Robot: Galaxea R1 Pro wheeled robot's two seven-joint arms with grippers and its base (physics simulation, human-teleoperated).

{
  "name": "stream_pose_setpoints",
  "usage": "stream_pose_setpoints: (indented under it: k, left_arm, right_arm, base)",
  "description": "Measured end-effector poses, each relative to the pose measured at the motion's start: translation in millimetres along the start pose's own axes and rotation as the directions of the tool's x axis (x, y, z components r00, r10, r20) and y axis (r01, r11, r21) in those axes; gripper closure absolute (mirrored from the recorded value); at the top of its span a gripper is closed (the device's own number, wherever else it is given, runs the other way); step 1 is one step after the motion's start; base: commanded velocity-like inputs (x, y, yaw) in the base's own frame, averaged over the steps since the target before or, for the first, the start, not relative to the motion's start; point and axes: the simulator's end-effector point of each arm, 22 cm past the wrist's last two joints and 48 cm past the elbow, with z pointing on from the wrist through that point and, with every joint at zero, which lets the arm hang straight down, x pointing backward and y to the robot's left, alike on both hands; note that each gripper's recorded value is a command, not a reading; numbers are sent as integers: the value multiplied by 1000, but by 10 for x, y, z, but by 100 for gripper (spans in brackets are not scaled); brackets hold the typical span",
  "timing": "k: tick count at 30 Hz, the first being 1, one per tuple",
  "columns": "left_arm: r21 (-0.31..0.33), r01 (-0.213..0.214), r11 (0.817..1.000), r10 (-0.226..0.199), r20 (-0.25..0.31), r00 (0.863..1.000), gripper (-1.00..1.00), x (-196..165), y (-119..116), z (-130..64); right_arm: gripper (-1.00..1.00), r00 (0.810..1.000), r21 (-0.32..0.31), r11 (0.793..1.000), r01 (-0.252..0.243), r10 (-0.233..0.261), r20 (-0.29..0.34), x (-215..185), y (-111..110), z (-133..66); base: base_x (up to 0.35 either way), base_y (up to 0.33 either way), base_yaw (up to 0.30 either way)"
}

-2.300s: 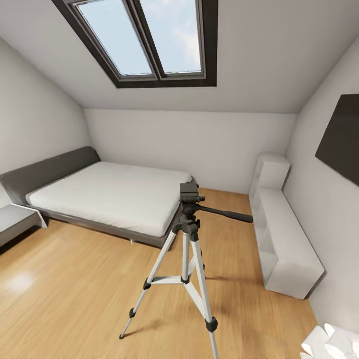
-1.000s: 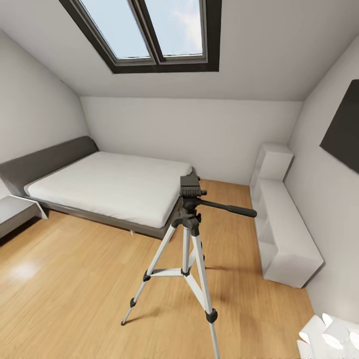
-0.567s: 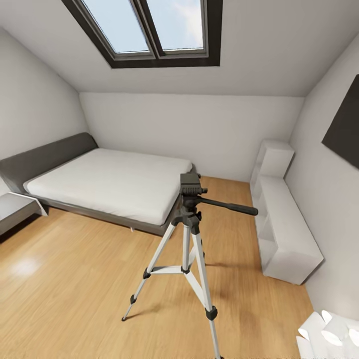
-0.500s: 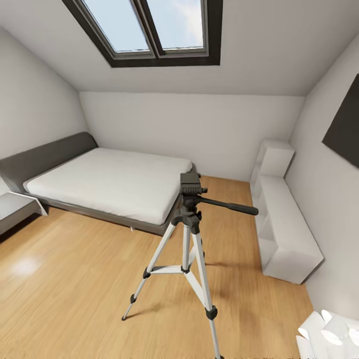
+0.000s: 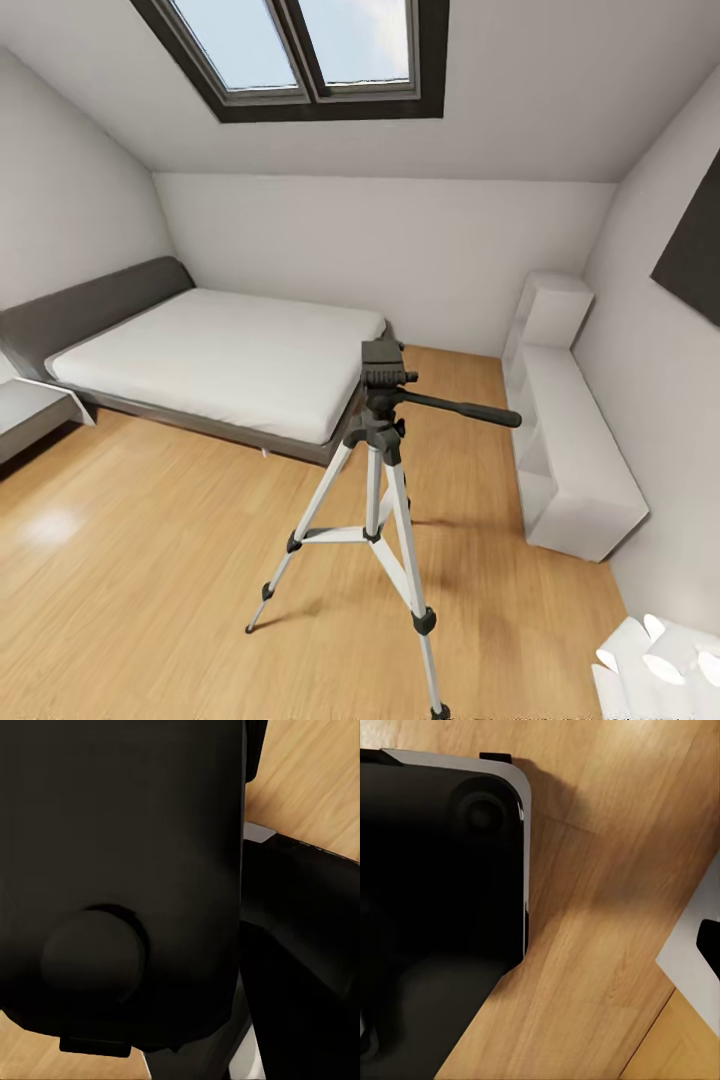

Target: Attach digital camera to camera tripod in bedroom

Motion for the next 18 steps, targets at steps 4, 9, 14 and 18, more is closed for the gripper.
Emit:
stream_pose_setpoints:
  k: [4, 9, 14, 18]
  left_arm:
    - [-2, 0, 1000, 0, -6, 1000, 100, 24, 8, 5]
    - [-5, 0, 1000, 0, -14, 1000, 100, 55, 19, 11]
    - [-7, 0, 1000, 0, -21, 1000, 100, 85, 29, 17]
    - [-9, 0, 1000, -1, -27, 1000, 100, 109, 38, 21]
  right_arm:
    - [-100, 1000, 0, 1000, 1, -1, -6, 26, 1, 3]
    - [-100, 1000, 0, 1000, 2, -2, -14, 54, 3, 8]
    - [-100, 1000, -1, 1000, 3, -3, -22, 87, 5, 11]
    - [-100, 1000, -1, 1000, 4, -4, -29, 114, 7, 14]
  base:
    - [0, 0, 0]
    - [0, 0, 0]
    - [0, 0, 0]
    - [0, 0, 0]
